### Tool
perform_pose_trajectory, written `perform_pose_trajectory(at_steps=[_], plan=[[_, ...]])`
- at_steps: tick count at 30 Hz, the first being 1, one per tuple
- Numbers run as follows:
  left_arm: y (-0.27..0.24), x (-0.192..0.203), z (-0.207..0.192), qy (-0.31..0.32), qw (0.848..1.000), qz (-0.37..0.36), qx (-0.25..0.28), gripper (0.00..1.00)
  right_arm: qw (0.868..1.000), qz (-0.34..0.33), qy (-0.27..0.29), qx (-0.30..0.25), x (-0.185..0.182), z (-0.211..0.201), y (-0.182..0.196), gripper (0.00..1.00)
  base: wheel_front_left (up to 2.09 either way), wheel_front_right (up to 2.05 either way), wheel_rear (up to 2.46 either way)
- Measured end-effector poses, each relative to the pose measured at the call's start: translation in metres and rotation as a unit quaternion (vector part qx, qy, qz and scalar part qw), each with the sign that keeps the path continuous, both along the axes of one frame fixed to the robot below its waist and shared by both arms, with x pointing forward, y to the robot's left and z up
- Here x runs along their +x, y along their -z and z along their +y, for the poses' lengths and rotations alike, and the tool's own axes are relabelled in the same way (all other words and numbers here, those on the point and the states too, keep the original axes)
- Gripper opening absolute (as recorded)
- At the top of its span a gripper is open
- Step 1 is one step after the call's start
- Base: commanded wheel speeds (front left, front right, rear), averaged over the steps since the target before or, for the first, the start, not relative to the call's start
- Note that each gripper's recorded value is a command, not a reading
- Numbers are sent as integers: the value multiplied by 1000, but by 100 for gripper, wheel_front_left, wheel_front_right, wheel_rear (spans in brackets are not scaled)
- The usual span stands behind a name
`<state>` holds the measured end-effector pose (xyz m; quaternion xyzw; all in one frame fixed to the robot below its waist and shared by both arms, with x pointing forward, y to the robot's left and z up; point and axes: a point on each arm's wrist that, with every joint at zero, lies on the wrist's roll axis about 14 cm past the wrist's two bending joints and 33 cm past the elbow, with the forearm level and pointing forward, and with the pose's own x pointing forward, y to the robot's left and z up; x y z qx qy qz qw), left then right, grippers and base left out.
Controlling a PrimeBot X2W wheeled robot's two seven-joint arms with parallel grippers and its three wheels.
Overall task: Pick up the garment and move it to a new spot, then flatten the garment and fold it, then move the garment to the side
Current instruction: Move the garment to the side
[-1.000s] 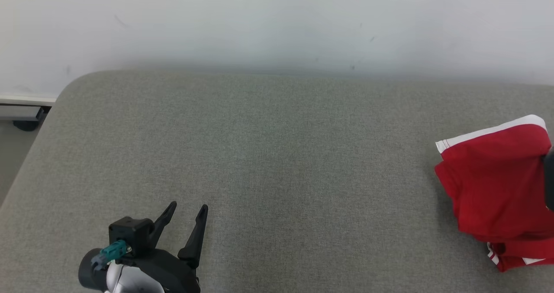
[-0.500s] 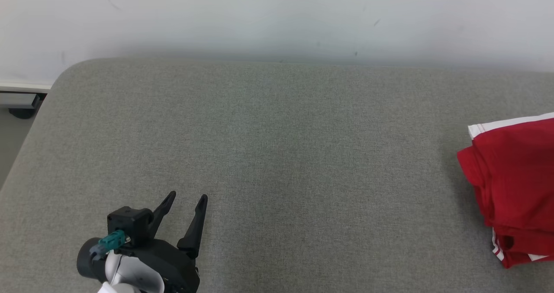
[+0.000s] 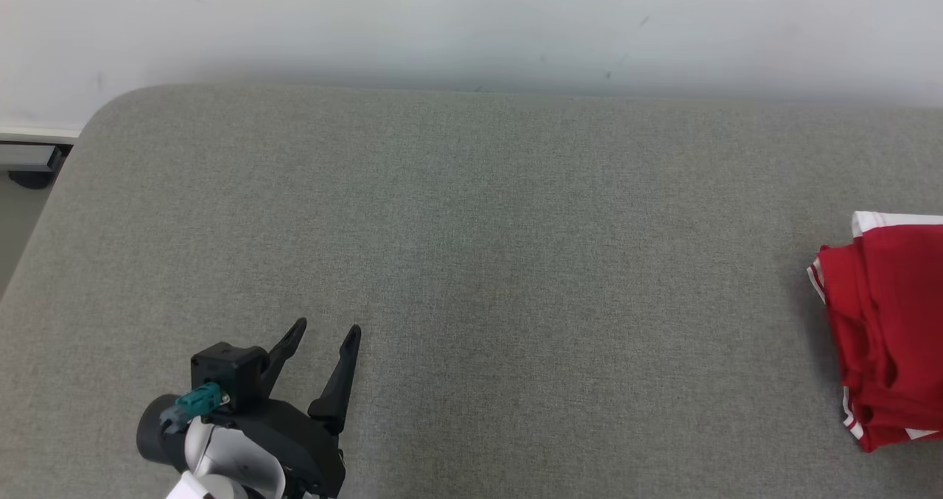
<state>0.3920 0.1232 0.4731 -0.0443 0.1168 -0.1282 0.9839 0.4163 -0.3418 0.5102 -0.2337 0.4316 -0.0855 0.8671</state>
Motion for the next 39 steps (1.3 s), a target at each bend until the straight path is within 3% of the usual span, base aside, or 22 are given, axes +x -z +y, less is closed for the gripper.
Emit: perform_pose_trajectory(at_steps=[11,12,14,19,25,29,34,39], plan=[[8,-2,-2,4,1000,12,3,100,997,8,-34,-70,11,-15,10,0,0,0,0],[8,-2,-2,6,1000,14,3,100,997,-1,-39,-71,16,-14,9,13,0,0,0],[9,-1,-3,7,1000,15,3,100,996,-19,-45,-72,23,-14,5,100,0,0,0],[6,3,-2,8,1000,11,5,100,995,-47,-55,-73,37,-14,3,100,0,0,0],[8,2,0,5,1000,15,6,100,996,-53,-48,-47,41,-7,20,100,0,0,0],[6,3,3,0,1000,11,6,100,994,-96,-55,-14,54,10,15,100,0,0,0],[-13,11,13,-21,999,-27,0,100,979,-184,-31,85,65,44,5,100,0,0,0],[-22,10,23,-27,998,-48,15,100,952,-246,-33,177,60,82,-1,100,0,0,0]])
